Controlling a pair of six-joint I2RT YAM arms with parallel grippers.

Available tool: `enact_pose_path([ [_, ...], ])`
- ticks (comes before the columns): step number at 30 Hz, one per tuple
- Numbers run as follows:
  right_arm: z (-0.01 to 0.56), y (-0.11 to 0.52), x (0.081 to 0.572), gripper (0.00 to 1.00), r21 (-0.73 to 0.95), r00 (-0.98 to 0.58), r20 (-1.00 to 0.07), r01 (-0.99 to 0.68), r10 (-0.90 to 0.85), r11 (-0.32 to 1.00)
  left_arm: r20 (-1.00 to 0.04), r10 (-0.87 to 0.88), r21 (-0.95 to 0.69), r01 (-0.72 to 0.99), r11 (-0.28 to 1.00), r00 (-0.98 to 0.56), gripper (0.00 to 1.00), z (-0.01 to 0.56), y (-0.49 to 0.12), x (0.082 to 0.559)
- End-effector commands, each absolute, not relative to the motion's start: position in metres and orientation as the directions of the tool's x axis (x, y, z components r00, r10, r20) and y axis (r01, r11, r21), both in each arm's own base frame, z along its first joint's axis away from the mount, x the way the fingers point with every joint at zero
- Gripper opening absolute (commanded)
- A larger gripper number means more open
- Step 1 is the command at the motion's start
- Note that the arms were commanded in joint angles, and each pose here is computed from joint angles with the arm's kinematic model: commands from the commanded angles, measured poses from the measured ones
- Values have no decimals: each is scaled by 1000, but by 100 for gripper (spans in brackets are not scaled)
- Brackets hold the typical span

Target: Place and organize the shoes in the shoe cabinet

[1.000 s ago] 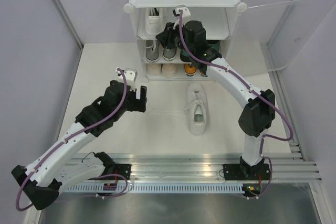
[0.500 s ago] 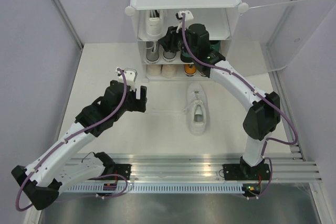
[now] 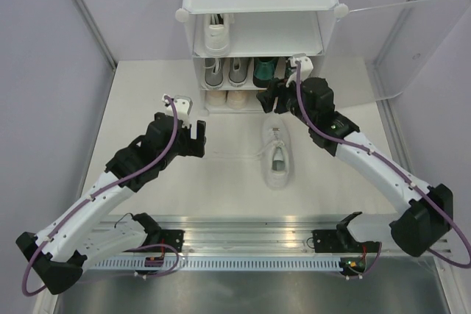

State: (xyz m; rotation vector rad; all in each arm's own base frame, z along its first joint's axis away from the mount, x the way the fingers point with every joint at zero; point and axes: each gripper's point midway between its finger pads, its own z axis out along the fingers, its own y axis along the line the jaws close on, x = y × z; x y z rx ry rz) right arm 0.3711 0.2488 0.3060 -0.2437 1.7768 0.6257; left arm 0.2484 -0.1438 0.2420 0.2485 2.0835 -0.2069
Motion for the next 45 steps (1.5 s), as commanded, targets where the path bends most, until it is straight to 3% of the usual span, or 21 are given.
enact_pose_path([
  [1,278,222,349,69,293,-352,-923,-390,152,873,-881,108,-36,292,956,-460,95,249,-148,251],
  [7,221,177,301,69,254,-457,-884,-286,102,924,-876,116,-32,296,955,-469,95,245,-150,252],
  [11,219,168,278,68,276,-456,-882,-297,118,914,-873,122,-24,291,956,-472,95,243,-149,253],
  [17,207,190,268,63,316,-512,-852,-332,111,889,-872,125,-13,277,961,-473,95,242,-146,255],
  [24,188,253,251,64,177,-500,-858,-499,-115,848,-883,110,0,236,972,-456,95,247,-137,256],
  [28,190,288,252,65,189,-435,-888,-639,-148,746,-905,69,-5,173,985,-419,95,258,-123,255],
  [33,151,317,263,70,131,-407,-874,-723,-266,678,-913,56,-10,160,987,-404,95,263,-120,254],
  [45,95,357,291,82,3,-289,-870,-813,-399,583,-916,51,-20,171,985,-399,96,265,-121,253],
])
